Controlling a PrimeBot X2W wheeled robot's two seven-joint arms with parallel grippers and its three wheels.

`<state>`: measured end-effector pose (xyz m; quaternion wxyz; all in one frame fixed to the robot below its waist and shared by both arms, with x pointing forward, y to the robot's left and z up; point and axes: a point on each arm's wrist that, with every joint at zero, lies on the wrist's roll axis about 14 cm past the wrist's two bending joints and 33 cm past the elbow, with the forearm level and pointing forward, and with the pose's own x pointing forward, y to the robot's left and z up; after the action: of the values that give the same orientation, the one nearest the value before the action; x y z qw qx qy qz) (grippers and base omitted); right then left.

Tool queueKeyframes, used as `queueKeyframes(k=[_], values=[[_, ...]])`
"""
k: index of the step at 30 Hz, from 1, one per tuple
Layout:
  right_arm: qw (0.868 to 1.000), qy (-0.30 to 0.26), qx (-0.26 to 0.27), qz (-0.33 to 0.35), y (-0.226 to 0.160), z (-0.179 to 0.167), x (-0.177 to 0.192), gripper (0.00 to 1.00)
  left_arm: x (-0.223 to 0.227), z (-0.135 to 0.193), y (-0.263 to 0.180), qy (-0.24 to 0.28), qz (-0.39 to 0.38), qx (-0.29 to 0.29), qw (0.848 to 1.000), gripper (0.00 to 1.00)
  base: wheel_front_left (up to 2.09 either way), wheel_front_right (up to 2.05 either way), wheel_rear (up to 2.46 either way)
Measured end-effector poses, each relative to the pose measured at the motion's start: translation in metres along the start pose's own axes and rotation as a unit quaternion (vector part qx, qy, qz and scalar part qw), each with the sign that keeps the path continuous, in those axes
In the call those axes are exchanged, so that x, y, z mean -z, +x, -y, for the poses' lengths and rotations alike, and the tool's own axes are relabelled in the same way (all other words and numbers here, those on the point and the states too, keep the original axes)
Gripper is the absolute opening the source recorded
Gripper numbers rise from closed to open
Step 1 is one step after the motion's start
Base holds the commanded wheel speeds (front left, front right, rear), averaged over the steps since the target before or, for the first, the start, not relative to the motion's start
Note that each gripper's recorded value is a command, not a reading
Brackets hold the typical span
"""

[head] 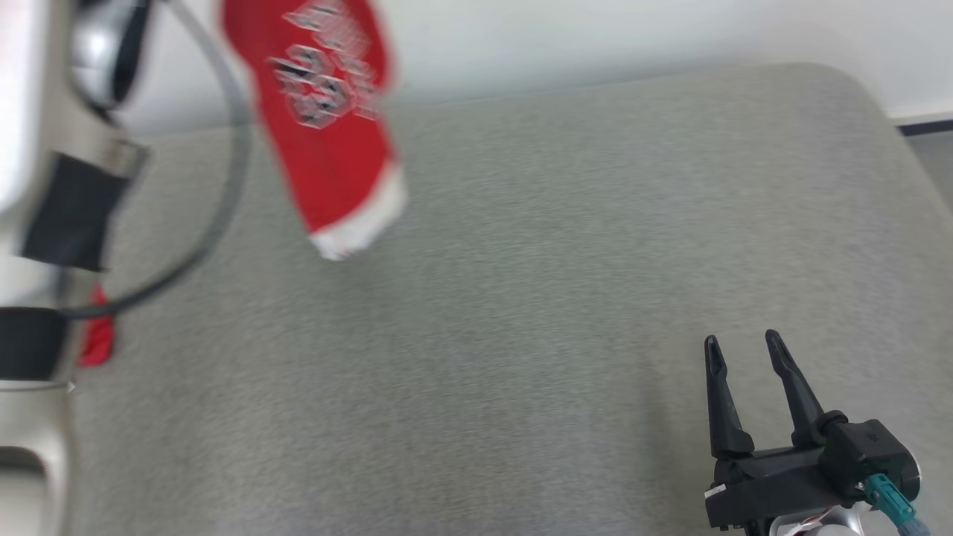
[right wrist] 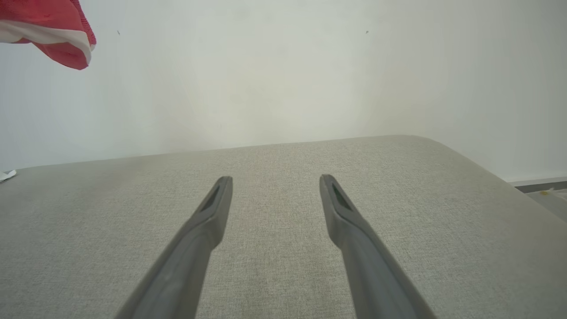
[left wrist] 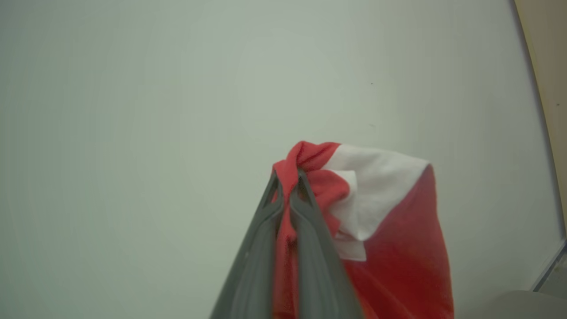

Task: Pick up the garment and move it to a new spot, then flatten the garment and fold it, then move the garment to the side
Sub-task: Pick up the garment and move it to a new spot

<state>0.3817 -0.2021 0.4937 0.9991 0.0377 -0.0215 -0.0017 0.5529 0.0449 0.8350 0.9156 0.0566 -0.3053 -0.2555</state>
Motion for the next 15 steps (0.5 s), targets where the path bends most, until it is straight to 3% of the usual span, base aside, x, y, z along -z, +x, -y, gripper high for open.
queueKeyframes(k=[2,7,11,15], values=[[1.0,0.003,0.019,0.003,-0.009,0.011,-0.003,1.0,-0.015,0.052,0.015,-0.03,0.025,0.053,0.998,0.0,0.0,0.0,0.0],[0.999,0.003,0.052,0.009,-0.024,0.031,-0.009,1.0,-0.015,0.121,0.021,-0.093,0.036,0.117,0.988,0.0,0.0,0.0,0.0],[0.998,0.0,0.07,0.009,-0.032,0.042,-0.01,1.0,0.001,0.149,0.015,-0.141,0.026,0.128,0.981,0.0,0.0,0.0,0.0],[0.996,-0.002,0.085,0.012,-0.037,0.052,-0.013,1.0,0.05,0.171,-0.006,-0.199,-0.026,0.119,0.972,0.0,0.0,0.0,0.0]])
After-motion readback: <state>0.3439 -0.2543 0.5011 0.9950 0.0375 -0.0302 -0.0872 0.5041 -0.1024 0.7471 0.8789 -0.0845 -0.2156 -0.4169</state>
